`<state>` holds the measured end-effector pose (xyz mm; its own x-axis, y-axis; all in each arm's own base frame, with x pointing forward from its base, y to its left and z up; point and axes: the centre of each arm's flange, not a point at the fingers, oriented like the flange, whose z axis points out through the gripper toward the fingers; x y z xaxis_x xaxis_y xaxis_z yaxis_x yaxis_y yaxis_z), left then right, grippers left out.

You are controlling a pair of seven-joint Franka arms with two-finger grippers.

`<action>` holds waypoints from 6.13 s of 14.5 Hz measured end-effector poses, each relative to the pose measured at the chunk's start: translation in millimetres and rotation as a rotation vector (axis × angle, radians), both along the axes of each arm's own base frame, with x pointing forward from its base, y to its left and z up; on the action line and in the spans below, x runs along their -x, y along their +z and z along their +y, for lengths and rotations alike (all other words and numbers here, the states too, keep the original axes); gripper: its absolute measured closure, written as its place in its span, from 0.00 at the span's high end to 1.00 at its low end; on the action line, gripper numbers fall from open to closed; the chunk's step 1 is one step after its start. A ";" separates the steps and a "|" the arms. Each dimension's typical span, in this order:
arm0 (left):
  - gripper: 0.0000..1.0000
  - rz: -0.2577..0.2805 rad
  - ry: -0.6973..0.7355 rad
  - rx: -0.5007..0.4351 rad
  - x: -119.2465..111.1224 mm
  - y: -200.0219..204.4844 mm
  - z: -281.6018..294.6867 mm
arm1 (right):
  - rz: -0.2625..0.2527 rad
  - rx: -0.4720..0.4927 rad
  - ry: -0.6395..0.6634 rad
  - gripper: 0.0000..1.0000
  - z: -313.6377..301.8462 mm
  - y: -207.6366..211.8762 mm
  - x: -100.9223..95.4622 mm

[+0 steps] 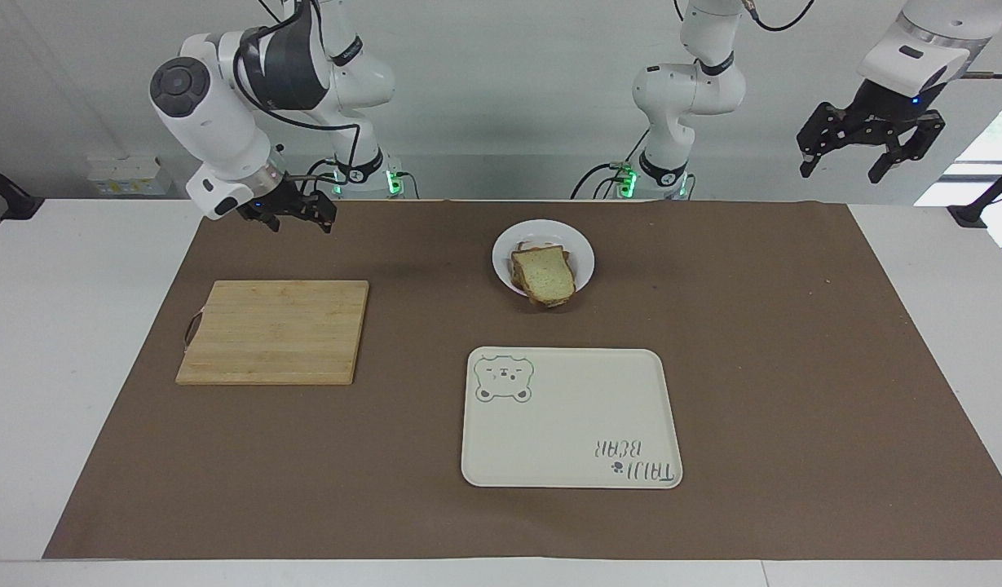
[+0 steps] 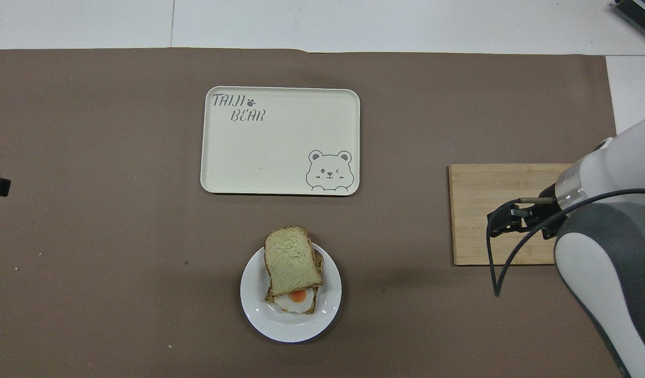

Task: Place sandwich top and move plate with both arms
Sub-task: 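Withdraw the right gripper to rest while the left gripper reaches in, then move the left gripper to the plate rim nearest the robot, then push the plate with the left gripper onto the bear tray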

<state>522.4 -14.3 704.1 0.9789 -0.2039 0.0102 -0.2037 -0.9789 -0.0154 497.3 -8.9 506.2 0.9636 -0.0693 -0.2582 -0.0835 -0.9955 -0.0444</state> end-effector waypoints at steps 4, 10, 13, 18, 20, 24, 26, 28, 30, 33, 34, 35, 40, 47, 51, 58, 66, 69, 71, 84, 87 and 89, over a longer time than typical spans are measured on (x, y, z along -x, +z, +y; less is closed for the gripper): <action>1.00 0.004 -0.022 0.003 0.9 -0.4 -12.2 | -0.028 -0.006 -0.011 1.00 -40.5 1.6 2.4; 1.00 0.068 -0.063 0.117 14.3 -10.0 -38.0 | -0.143 0.020 -0.031 1.00 -89.0 13.0 -10.9; 1.00 0.085 -0.076 0.217 19.0 -26.9 -49.9 | -0.213 0.037 -0.027 1.00 -90.1 42.3 -32.3; 1.00 0.158 -0.037 0.447 10.0 -136.8 -74.1 | -0.303 0.053 -0.002 1.00 -78.6 89.8 -45.1; 1.00 0.176 0.000 0.521 14.1 -186.5 -85.8 | -0.325 0.069 0.004 1.00 -78.1 107.4 -45.5; 1.00 0.210 -0.007 0.660 40.6 -274.6 -103.2 | -0.343 0.106 0.048 1.00 -61.2 141.9 -43.5; 1.00 0.219 -0.021 0.748 58.6 -316.2 -99.4 | -0.351 0.105 0.058 1.00 -54.5 159.2 -40.3; 1.00 0.206 0.005 0.797 75.7 -351.2 -94.6 | -0.365 0.105 0.071 1.00 -46.8 168.1 -39.6; 1.00 0.191 0.024 0.857 91.8 -377.1 -93.4 | -0.363 0.101 0.095 1.00 -33.5 169.9 -37.9; 0.94 0.183 0.036 0.887 109.3 -400.3 -97.4 | -0.336 0.095 0.122 1.00 -19.0 162.2 -36.8; 0.84 0.183 0.041 0.889 113.2 -404.7 -99.1 | -0.328 0.094 0.122 1.00 -18.8 159.9 -36.4; 0.80 0.179 0.045 0.895 116.1 -407.9 -101.7 | -0.323 0.094 0.119 1.00 -20.7 158.6 -36.1; 0.76 0.148 0.033 0.929 138.6 -429.0 -118.1 | -0.282 0.097 0.053 1.00 -19.1 153.7 -29.8; 0.33 0.152 0.071 0.940 150.7 -440.7 -120.7 | -0.269 0.099 0.035 1.00 -7.0 143.6 -21.1; 0.34 0.167 0.097 0.952 156.7 -448.1 -130.4 | -0.270 0.096 0.034 1.00 -7.3 144.0 -20.6; 0.04 0.174 0.137 0.965 166.2 -455.3 -138.5 | -0.260 0.076 0.040 1.00 -8.3 142.9 -19.2; 0.04 0.117 0.163 1.075 120.6 -425.1 -118.0 | -0.251 0.079 0.049 1.00 -5.9 141.9 -16.8; 0.04 0.040 0.131 1.089 61.4 -402.5 -116.8 | -0.242 0.079 0.051 1.00 -5.4 141.2 -15.6; 0.04 0.011 0.113 1.088 25.0 -396.1 -122.3 | -0.241 0.079 0.051 1.00 -5.5 141.3 -15.4; 0.04 0.033 0.128 0.997 -132.8 -428.0 -130.8 | -0.223 0.077 0.045 1.00 -8.2 141.4 -15.2; 0.04 0.058 0.116 0.958 -132.6 -430.6 -135.6 | -0.223 0.077 0.045 1.00 -8.2 141.2 -15.4; 0.04 0.064 0.111 0.940 -132.6 -430.6 -134.9 | -0.223 0.077 0.045 1.00 -8.2 141.3 -15.4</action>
